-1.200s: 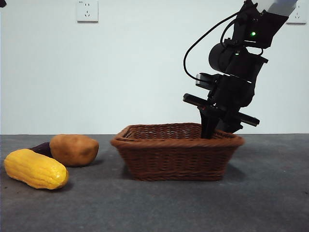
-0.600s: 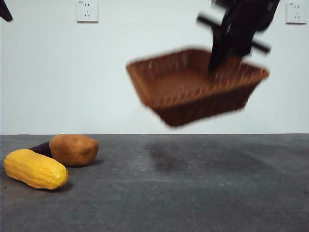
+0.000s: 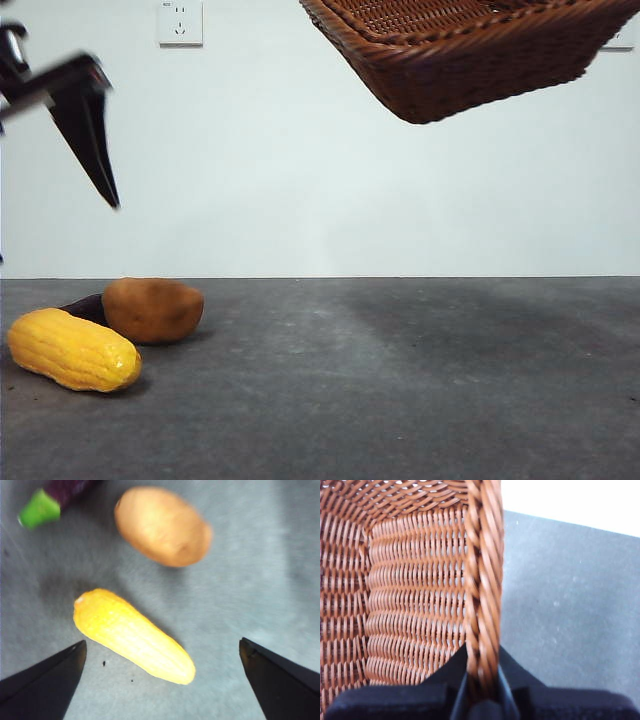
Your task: Help me put the vegetables on the table into the basket
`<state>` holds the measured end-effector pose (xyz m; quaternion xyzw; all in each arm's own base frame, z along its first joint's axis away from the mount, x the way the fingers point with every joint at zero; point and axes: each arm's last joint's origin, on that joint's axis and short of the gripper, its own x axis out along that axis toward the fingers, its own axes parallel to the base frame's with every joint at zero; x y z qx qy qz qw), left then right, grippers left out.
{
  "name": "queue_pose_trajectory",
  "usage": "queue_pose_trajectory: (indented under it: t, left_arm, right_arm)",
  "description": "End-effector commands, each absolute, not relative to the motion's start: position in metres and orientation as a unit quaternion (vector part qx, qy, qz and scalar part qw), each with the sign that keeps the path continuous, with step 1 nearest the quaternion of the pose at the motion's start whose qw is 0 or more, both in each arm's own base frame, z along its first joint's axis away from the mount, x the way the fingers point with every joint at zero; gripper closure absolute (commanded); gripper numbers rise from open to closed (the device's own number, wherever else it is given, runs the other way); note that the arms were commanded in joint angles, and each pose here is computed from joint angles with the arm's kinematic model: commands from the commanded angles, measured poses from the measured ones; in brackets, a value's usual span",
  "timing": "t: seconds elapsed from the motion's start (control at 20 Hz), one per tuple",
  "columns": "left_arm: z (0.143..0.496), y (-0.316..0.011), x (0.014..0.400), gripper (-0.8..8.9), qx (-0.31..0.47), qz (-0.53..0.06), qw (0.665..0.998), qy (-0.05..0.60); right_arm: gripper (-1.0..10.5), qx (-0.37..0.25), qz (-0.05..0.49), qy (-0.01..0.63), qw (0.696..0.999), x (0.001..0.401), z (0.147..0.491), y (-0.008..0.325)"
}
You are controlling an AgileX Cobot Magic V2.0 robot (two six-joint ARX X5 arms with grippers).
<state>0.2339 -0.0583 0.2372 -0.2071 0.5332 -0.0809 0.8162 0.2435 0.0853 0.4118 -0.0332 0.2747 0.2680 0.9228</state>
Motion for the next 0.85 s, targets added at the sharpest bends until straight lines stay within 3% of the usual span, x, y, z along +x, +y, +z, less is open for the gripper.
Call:
queue_pose_trajectory:
  t: [0.05,0.65,0.7,0.85]
  left_arm:
    - [0.222,-0.066,0.241,2.2,-0.22,-0.035,0.799,0.559]
    - [0.18,-0.081,0.26,2.23,-0.254,0.059,0.756,0.601]
    - [0.18,-0.081,0.26,2.68,-0.256,0.06,0.756,0.6]
    - [0.18,-0.082,0.262,5.97,-0.259,0.057,0.761,0.592]
  right_arm:
    - [9.6,-0.033,0.286,0.266,0.92,0.239,0.416,0.086]
    - [9.6,-0.034,0.318,0.275,0.907,0.237,0.414,0.087]
    - [9.6,-0.034,0.321,0.275,0.905,0.236,0.414,0.087]
    - [9.6,-0.034,0.325,0.277,0.903,0.236,0.414,0.087]
